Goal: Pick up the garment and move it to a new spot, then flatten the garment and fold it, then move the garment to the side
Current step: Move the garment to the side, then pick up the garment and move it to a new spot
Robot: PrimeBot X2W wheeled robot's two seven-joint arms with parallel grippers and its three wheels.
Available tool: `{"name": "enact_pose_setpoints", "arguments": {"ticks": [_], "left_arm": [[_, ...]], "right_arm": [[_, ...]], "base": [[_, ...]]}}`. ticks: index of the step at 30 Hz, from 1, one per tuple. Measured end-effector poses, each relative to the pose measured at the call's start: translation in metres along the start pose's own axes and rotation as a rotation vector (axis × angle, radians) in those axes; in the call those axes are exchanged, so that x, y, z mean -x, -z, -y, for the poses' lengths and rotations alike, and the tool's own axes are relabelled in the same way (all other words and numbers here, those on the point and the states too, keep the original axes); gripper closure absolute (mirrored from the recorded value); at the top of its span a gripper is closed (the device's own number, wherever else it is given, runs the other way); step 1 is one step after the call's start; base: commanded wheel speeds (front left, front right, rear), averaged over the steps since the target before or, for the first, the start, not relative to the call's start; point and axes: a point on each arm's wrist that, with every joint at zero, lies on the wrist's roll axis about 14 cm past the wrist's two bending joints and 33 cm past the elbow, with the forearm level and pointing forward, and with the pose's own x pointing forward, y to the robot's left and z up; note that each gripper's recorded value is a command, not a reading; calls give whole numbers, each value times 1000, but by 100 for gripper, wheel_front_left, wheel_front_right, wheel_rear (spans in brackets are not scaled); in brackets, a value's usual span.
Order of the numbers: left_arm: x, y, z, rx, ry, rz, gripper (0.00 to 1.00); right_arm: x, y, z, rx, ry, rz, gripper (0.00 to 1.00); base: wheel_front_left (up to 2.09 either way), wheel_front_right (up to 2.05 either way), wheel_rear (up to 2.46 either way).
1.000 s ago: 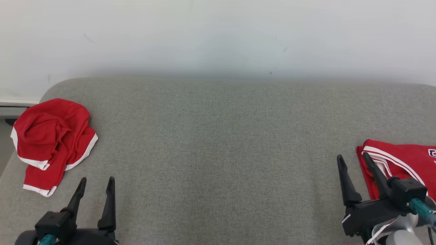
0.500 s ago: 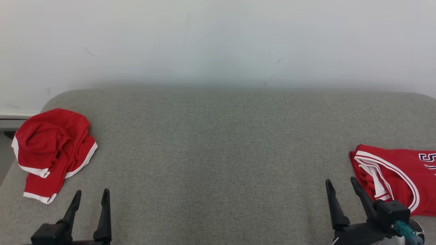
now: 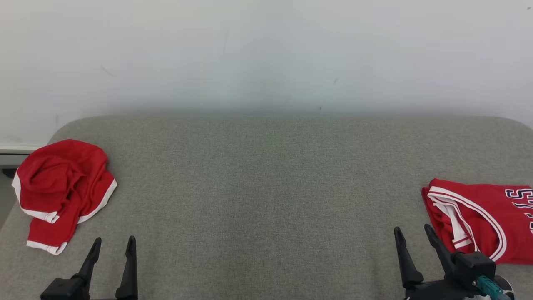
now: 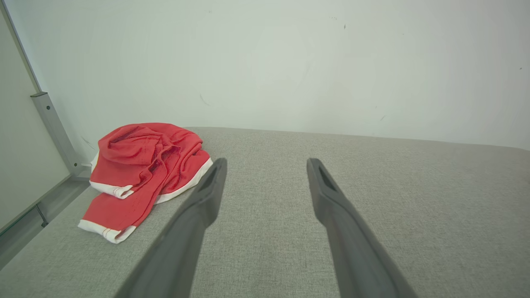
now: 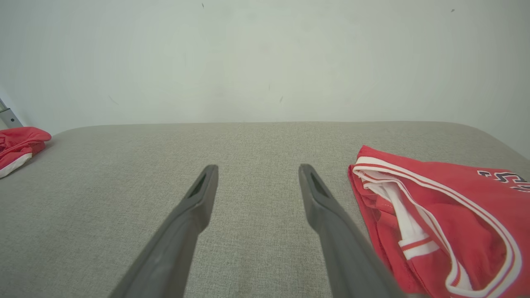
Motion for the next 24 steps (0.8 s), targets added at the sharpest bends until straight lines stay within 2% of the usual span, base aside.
{"name": "enact_pose_setpoints", "arguments": {"ticks": [14,24], "left_arm": [[6,3,-1,1,-9,-12,0],[28,4,-29,-23,-103,-27,0]], "right_arm": [[-1,4,-2,3,-2,-18,0],[-15,9,-33,-1,-97,-37,0]], "base": [[0,0,0],[0,0,0]]}}
